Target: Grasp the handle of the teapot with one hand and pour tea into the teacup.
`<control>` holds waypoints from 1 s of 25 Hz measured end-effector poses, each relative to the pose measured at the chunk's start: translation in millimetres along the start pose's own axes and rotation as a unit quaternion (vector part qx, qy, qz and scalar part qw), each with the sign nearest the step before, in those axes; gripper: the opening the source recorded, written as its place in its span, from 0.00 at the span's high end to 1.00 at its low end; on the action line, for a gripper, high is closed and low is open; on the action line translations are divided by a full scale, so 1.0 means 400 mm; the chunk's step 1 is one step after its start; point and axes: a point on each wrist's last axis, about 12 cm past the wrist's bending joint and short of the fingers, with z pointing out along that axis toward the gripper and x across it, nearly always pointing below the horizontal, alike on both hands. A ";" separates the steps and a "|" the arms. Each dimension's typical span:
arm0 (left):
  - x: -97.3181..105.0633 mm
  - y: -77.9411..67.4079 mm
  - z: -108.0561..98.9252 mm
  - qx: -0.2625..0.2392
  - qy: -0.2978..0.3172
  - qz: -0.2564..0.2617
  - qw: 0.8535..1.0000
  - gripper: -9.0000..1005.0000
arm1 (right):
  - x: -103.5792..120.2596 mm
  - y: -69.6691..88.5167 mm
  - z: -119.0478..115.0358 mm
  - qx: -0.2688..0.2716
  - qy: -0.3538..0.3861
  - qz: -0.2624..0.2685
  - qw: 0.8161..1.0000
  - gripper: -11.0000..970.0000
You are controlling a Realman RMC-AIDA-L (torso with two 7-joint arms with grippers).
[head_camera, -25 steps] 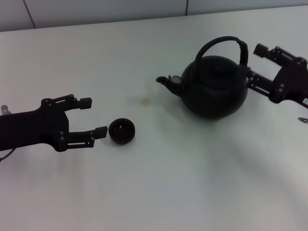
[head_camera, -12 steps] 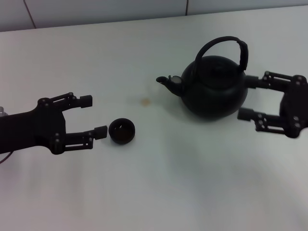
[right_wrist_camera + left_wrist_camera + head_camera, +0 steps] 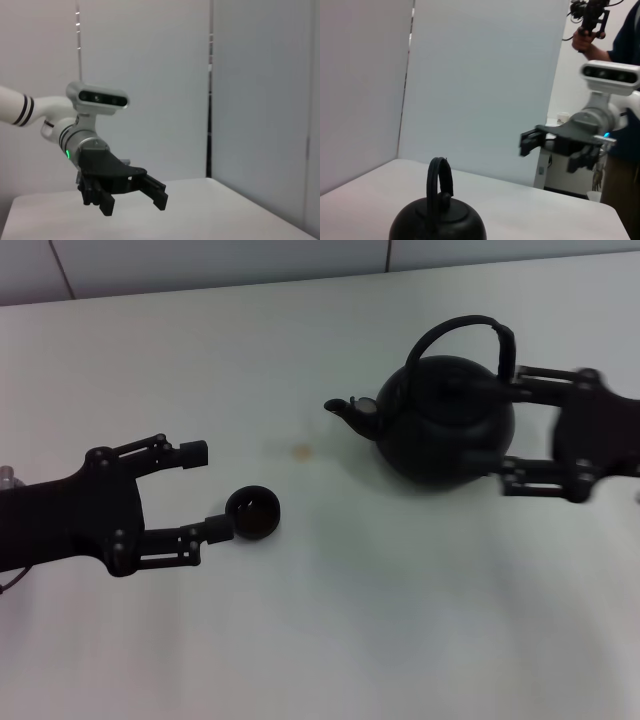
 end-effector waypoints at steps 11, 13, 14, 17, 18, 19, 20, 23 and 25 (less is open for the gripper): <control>0.011 -0.008 -0.006 -0.002 -0.010 0.004 1.000 0.14 | -0.009 -0.029 0.108 -0.046 0.026 -0.023 0.998 0.26; 0.013 -0.009 -0.008 -0.003 -0.010 0.009 1.000 0.14 | -0.008 -0.029 0.108 -0.045 0.025 -0.023 0.998 0.26; 0.013 -0.009 -0.008 -0.004 -0.010 0.010 1.000 0.14 | -0.007 -0.028 0.107 -0.045 0.025 -0.022 0.998 0.26; 0.014 -0.010 -0.009 -0.004 -0.010 0.012 1.000 0.14 | -0.005 -0.026 0.106 -0.044 0.025 -0.021 0.999 0.26; 0.014 -0.010 -0.009 -0.004 -0.010 0.012 1.000 0.14 | -0.005 -0.026 0.106 -0.044 0.025 -0.020 0.999 0.26; 0.014 -0.010 -0.009 -0.004 -0.010 0.012 1.000 0.14 | -0.004 -0.025 0.106 -0.044 0.025 -0.020 0.999 0.26; 0.015 -0.010 -0.009 -0.005 -0.010 0.012 1.000 0.14 | -0.004 -0.024 0.107 -0.045 0.024 -0.020 0.999 0.26; 0.015 -0.009 -0.009 -0.006 -0.010 0.012 1.000 0.14 | -0.002 -0.022 0.106 -0.046 0.024 -0.018 0.998 0.26; 0.015 -0.009 -0.010 -0.006 -0.010 0.012 1.000 0.14 | 0.000 -0.020 0.104 -0.045 0.025 -0.017 0.999 0.26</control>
